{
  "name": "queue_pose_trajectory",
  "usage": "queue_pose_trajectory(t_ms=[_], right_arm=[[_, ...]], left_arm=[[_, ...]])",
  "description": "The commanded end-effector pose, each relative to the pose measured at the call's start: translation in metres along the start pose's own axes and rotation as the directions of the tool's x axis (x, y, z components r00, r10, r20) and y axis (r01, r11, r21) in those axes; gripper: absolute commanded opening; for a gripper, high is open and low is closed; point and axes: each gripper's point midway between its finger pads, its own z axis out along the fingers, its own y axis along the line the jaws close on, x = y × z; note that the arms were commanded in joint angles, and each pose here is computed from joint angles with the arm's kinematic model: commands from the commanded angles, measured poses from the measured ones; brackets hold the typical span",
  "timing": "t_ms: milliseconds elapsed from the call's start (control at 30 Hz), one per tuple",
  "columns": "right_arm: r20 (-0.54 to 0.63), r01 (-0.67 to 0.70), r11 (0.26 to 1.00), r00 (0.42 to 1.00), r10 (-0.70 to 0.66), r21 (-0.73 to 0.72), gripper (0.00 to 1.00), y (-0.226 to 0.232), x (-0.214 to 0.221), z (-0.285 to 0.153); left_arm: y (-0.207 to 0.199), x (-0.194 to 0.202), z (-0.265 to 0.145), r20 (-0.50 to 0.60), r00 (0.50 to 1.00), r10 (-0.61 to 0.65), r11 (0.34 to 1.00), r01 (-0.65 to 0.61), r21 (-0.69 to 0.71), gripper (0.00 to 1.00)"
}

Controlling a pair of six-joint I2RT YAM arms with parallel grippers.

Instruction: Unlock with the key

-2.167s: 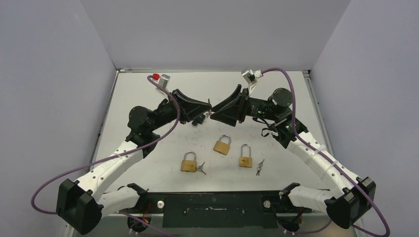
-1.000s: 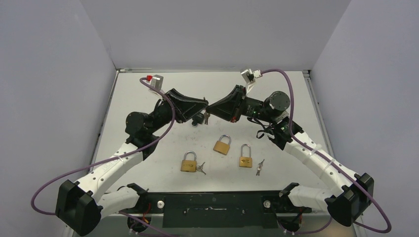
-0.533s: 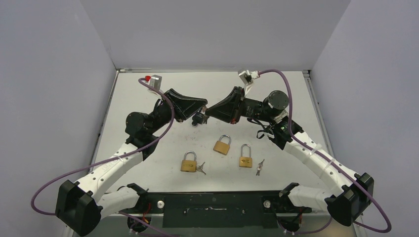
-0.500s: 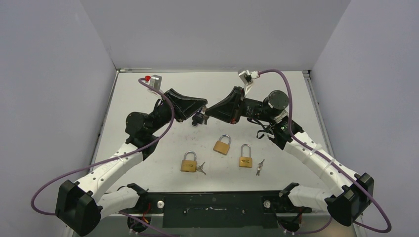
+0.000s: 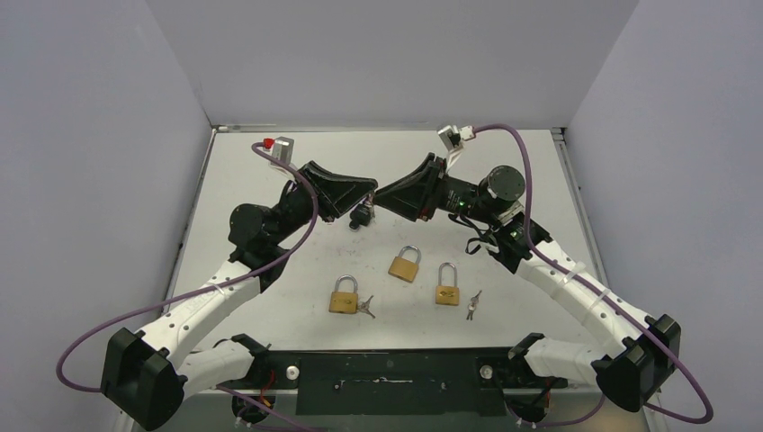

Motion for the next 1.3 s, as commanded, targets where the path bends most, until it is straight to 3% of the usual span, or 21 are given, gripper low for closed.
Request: queue_pose_trajectory(t_ms=[0,167,200,300,400,467,600,667,1000,1033,1167,1267], right_arm=[[0.071,0.035,0.999,0.997,-0.032,-0.035,0.25,0.011,-0.015,0.002],[0.072,0.032,0.999,0.997,-0.029,-0.037,0.20,0.011,-0.015,0.003],[0.076,0.030,0.999,0.997,-0.027,-0.039,0.22,0.011,-0.015,0.002],[0.099,0.030,0.999,0.995,-0.026,-0.041,0.43,0.013,-0.018,0.001],[0.110,0.022,0.999,0.994,-0.019,-0.029,0.48,0.011,-0.020,0.000],[0.106,0.018,0.999,0.994,-0.015,-0.027,0.42,0.010,-0.019,0.001],[0.091,0.014,1.000,0.996,-0.012,-0.022,0.18,0.006,-0.015,0.002],[0.088,0.015,1.000,0.996,-0.013,-0.026,0.10,0.007,-0.015,0.002],[0.050,0.005,0.999,0.999,-0.003,-0.048,0.22,0.008,-0.009,0.005],[0.043,0.002,0.999,0.999,0.000,-0.051,0.21,0.008,-0.007,0.005],[0.038,0.002,0.999,0.999,0.000,-0.054,0.00,0.008,-0.006,0.005],[0.036,0.005,0.999,0.999,-0.004,-0.038,0.00,0.004,-0.005,0.004]], left_arm=[[-0.019,-0.009,0.001,0.033,0.998,0.048,0.997,-0.050,0.057,0.00],[-0.020,-0.010,0.001,0.040,0.998,0.049,0.997,-0.051,0.057,0.00],[-0.020,-0.011,0.001,0.041,0.998,0.050,0.997,-0.053,0.058,0.00],[-0.020,-0.010,0.000,0.043,0.998,0.054,0.997,-0.056,0.056,0.00],[-0.020,-0.011,0.000,0.046,0.997,0.057,0.997,-0.060,0.057,0.00],[-0.019,-0.011,0.000,0.048,0.997,0.056,0.997,-0.059,0.054,0.00],[-0.020,-0.012,0.000,0.049,0.997,0.059,0.996,-0.062,0.057,0.00],[-0.019,-0.011,0.000,0.048,0.997,0.057,0.997,-0.060,0.055,0.00],[-0.016,-0.013,0.000,0.065,0.996,0.052,0.998,-0.055,0.044,0.00],[-0.016,-0.013,0.000,0.066,0.996,0.052,0.998,-0.055,0.044,0.00],[-0.015,-0.013,0.000,0.067,0.996,0.051,0.998,-0.054,0.041,0.00],[-0.011,-0.014,-0.001,0.069,0.996,0.056,0.998,-0.056,0.004,0.02]])
